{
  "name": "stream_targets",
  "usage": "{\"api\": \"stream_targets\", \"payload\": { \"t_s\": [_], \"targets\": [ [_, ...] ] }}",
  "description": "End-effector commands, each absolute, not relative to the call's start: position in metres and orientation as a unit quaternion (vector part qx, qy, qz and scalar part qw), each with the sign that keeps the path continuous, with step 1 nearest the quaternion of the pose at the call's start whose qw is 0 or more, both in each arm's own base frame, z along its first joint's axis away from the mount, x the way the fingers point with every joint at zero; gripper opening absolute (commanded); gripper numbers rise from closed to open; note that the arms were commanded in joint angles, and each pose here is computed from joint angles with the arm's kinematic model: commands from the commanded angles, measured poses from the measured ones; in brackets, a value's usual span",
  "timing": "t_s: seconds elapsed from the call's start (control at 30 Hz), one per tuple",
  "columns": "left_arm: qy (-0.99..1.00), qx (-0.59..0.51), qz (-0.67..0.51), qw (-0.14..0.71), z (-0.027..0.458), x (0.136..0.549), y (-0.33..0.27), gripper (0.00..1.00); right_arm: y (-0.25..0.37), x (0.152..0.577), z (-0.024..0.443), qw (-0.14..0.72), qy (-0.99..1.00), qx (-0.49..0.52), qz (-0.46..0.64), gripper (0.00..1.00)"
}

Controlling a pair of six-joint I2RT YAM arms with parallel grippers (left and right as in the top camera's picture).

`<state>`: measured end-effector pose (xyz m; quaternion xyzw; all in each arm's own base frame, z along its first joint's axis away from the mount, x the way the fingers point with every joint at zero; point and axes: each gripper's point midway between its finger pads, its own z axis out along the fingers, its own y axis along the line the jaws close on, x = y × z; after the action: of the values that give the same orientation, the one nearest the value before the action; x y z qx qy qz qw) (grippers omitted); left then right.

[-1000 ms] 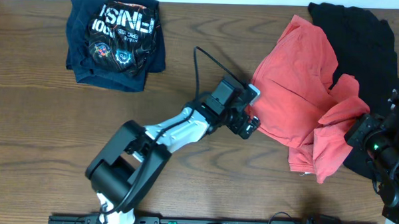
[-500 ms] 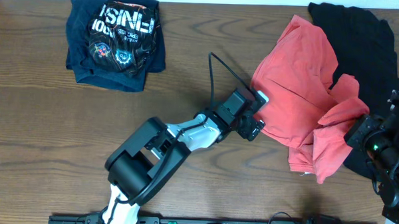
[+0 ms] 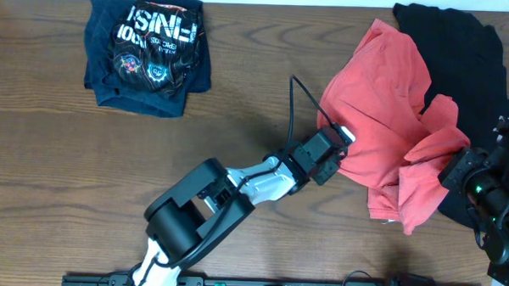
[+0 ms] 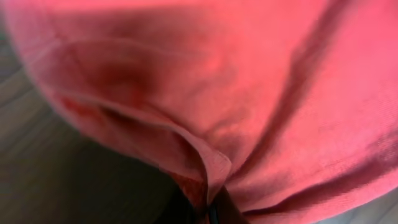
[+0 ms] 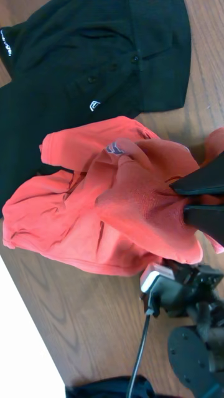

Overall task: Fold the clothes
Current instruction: 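Reach the left gripper to the coral shirt's hem and grasp it, then pull the shirt left with the left gripper, stretching it flat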

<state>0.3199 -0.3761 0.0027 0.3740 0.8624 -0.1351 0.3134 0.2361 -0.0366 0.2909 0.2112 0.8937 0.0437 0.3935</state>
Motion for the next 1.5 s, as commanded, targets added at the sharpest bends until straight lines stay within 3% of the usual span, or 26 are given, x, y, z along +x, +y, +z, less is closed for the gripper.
{"api": "stream_targets", "payload": {
  "t_s": [0.0, 0.2, 0.37, 0.67, 0.9, 1.47],
  "targets": [
    [0.889, 0.318, -0.087, 0.317, 0.016, 0.343, -0.334, 0.06, -0.039, 0.236, 0.295, 0.400, 0.890, 0.213, 0.042, 0.01],
    [0.907, 0.223, -0.088, 0.347, 0.105, 0.366, -0.268, 0.06, -0.038, 0.243, 0.303, 0.419, 0.882, 0.207, 0.050, 0.01],
    [0.879, 0.145, -0.102, 0.443, 0.221, 0.370, -0.200, 0.06, -0.028, 0.266, 0.334, 0.488, 0.857, 0.150, 0.072, 0.01],
    [0.757, 0.024, -0.140, 0.637, 0.398, 0.310, -0.099, 0.06, -0.030, 0.279, 0.371, 0.553, 0.822, 0.121, 0.061, 0.01],
    [0.693, 0.007, -0.156, 0.704, 0.461, 0.254, -0.071, 0.06, -0.027, 0.259, 0.400, 0.560, 0.824, 0.080, 0.032, 0.01],
    [0.656, -0.019, -0.111, 0.747, 0.555, 0.160, -0.017, 0.06, -0.031, 0.143, 0.504, 0.615, 0.781, 0.098, -0.052, 0.01]
  ]
}}
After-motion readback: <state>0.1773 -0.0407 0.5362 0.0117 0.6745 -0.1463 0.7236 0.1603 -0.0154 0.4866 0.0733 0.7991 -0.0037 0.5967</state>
